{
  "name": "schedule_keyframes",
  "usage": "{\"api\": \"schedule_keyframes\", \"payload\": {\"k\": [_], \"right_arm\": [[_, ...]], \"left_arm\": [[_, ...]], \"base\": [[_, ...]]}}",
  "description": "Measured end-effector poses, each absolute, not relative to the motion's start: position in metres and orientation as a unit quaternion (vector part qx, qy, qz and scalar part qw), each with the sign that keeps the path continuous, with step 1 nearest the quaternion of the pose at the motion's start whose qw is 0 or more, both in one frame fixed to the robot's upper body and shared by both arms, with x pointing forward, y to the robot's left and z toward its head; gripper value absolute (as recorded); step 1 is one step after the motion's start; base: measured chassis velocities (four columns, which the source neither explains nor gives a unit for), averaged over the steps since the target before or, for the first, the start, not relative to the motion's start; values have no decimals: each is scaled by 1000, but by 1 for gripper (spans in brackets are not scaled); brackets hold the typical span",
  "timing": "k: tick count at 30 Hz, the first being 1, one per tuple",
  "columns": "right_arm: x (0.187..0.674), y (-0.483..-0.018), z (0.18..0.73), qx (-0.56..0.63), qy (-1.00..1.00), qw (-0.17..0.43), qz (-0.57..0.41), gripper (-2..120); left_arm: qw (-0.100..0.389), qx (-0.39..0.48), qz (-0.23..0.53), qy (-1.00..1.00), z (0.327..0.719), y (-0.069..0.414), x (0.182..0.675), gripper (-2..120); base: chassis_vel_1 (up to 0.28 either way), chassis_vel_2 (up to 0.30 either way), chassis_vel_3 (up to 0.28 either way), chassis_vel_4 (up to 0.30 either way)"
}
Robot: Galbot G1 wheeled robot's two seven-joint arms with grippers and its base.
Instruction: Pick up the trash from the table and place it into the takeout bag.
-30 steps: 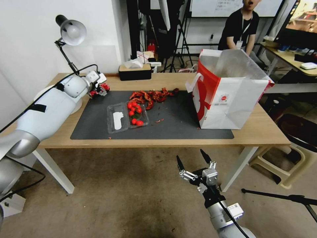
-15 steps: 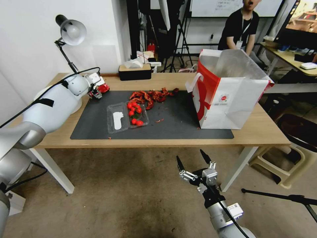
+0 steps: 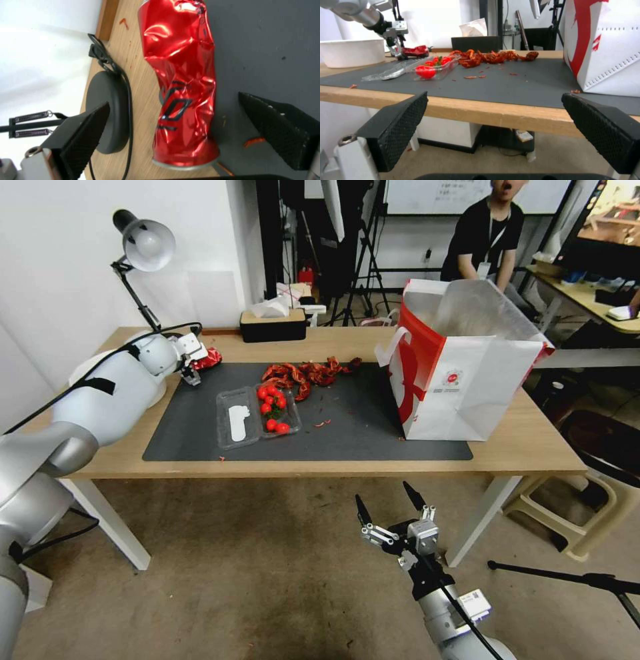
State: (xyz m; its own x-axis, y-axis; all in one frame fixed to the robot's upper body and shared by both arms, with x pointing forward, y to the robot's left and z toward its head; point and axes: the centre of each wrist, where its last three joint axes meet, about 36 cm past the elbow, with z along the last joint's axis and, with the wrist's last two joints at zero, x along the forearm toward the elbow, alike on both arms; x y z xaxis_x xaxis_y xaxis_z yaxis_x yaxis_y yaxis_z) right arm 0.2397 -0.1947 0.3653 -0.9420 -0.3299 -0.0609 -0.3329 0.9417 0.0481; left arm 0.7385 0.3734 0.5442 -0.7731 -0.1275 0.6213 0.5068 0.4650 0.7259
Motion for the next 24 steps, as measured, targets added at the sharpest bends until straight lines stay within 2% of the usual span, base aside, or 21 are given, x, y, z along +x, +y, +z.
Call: {"api": "schedule_keyframes", "payload": {"k": [6,9,11,14,15,21,24], "right_arm": [[238,-195,363,-168,985,24,29,100],[238,-194,362,-170,985,23,30,100],[238,-194,362,-171,985,23,30,100],[238,-191,362,-172,984,24,32,100],[238,-191,362,-172,984,24,32,100],[235,-190,361,-173,984,20,31,100],[233,-190,362,-173,984,20,32,100]], "left_arm": [[321,-110,-522,-783,545,371,745,87],[321,-108,-531,-777,546,370,745,73],[323,-108,-532,-775,545,371,745,69],[333,-108,-532,-771,541,377,746,54],[333,-108,-532,-771,541,377,746,54],[341,-106,-527,-771,537,383,747,32],[342,-107,-524,-772,535,384,746,29]], "base": [[0,0,0,0],[0,0,0,0],[0,0,0,0],[0,0,0,0],[0,0,0,0],[0,0,0,0],[0,0,0,0]]}}
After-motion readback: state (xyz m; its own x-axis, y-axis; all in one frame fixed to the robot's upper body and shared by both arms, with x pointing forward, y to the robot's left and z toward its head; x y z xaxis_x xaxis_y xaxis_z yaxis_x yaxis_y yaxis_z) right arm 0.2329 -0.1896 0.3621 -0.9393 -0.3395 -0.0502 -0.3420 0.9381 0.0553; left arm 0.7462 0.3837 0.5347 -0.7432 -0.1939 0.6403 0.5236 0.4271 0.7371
